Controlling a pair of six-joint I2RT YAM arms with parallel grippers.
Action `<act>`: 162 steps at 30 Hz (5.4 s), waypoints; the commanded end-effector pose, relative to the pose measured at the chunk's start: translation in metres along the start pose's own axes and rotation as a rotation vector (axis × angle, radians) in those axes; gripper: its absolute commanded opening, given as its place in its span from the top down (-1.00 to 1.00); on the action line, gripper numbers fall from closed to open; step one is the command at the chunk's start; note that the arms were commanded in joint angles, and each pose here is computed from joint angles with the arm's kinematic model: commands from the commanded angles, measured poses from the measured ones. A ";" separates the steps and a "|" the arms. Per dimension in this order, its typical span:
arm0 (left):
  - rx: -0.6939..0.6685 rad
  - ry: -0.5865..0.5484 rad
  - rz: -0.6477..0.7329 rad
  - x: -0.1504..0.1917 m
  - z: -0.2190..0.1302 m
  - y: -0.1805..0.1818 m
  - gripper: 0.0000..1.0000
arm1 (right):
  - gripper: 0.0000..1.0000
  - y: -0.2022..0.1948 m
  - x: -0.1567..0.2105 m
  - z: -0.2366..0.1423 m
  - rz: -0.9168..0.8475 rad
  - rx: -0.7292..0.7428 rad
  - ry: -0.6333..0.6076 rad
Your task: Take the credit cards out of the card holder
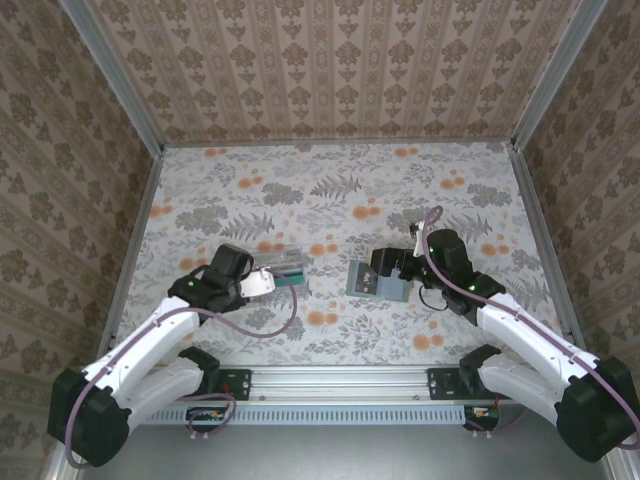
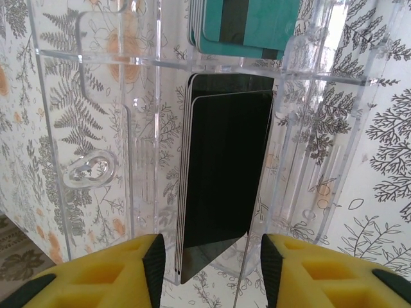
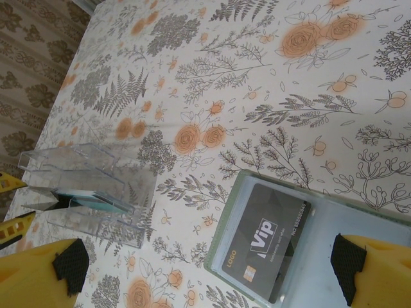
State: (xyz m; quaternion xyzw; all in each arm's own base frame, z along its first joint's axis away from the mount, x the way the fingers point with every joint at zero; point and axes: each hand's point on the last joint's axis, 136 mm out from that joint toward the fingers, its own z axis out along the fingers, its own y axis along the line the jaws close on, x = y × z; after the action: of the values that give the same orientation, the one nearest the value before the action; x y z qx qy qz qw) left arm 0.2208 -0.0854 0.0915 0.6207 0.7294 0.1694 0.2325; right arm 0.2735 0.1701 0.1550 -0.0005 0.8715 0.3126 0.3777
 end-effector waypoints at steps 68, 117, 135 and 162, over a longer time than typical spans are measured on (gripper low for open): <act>0.428 -0.503 -1.266 -0.187 -0.069 0.053 -0.02 | 0.29 -0.050 0.063 0.035 0.131 0.186 0.246; 0.579 -0.024 -1.182 -0.264 0.086 -0.081 1.00 | 0.61 -0.062 0.085 0.068 0.281 0.266 0.402; 0.588 -0.109 -1.153 -0.285 0.062 -0.059 1.00 | 0.67 -0.074 0.094 0.071 0.291 0.302 0.426; 0.595 0.015 -1.139 -0.271 0.086 -0.088 1.00 | 0.60 -0.069 0.097 0.081 0.351 0.232 0.437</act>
State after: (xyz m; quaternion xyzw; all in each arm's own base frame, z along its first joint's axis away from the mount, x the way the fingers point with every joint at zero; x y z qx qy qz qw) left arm 0.2366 -0.3837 0.0305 0.1769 0.9506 -0.2184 0.1320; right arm 0.2729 0.1790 0.0186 0.1142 0.9512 0.2552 0.1306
